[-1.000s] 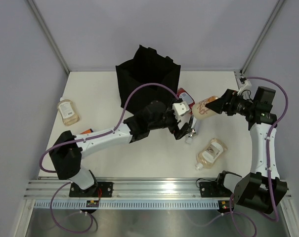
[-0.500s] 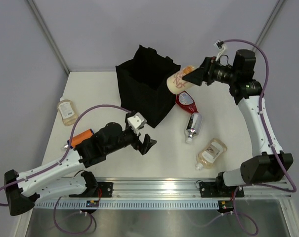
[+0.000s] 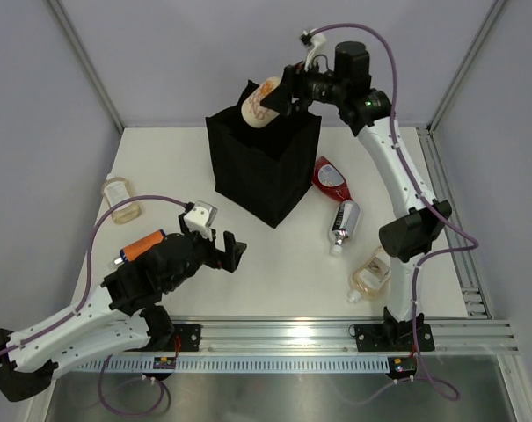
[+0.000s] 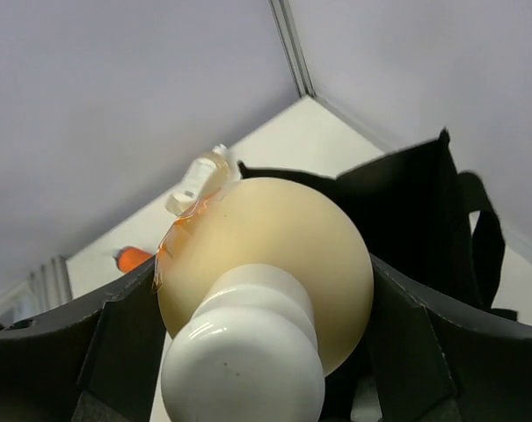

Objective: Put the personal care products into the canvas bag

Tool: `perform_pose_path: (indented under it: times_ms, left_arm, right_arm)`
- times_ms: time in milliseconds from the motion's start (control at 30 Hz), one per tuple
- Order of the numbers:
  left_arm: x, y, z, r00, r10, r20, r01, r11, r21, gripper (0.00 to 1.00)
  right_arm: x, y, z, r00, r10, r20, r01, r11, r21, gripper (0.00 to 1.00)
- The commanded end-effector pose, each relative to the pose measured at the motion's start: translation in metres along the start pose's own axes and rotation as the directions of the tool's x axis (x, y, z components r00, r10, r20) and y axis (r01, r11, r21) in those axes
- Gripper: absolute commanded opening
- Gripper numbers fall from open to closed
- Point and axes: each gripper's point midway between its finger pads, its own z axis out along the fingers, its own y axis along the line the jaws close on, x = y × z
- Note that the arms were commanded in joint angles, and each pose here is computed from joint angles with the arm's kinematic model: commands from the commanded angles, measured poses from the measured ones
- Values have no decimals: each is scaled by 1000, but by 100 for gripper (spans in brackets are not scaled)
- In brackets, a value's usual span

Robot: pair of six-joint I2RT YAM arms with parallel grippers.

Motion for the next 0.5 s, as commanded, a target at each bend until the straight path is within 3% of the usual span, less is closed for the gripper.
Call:
perform_pose_path:
  times_ms: [0, 200, 300, 400, 467]
  left_arm:
    - [-4, 26, -6, 995, -85, 43, 91, 984, -153, 99]
    - [-3, 36, -10, 995, -92, 50, 100, 974, -201, 99]
    - [-2, 43, -14, 991, -121, 55, 131, 962, -239, 99]
    - [-1, 51, -19, 982, -171, 76, 186, 941, -283, 99]
    - [0, 54, -22, 971, -220, 97, 239, 924, -298, 99]
  right_arm:
    - [18, -8, 24, 990, -137, -40, 139, 989, 58, 0]
    - [93, -38, 52, 945, -223, -239, 248, 965, 80, 0]
    - [141, -44, 61, 866, -332, -373, 357, 934, -3, 0]
    - [184, -61, 64, 800, -344, -491, 386, 922, -17, 13]
    - [209, -75, 64, 770, -327, -548, 389, 921, -3, 28]
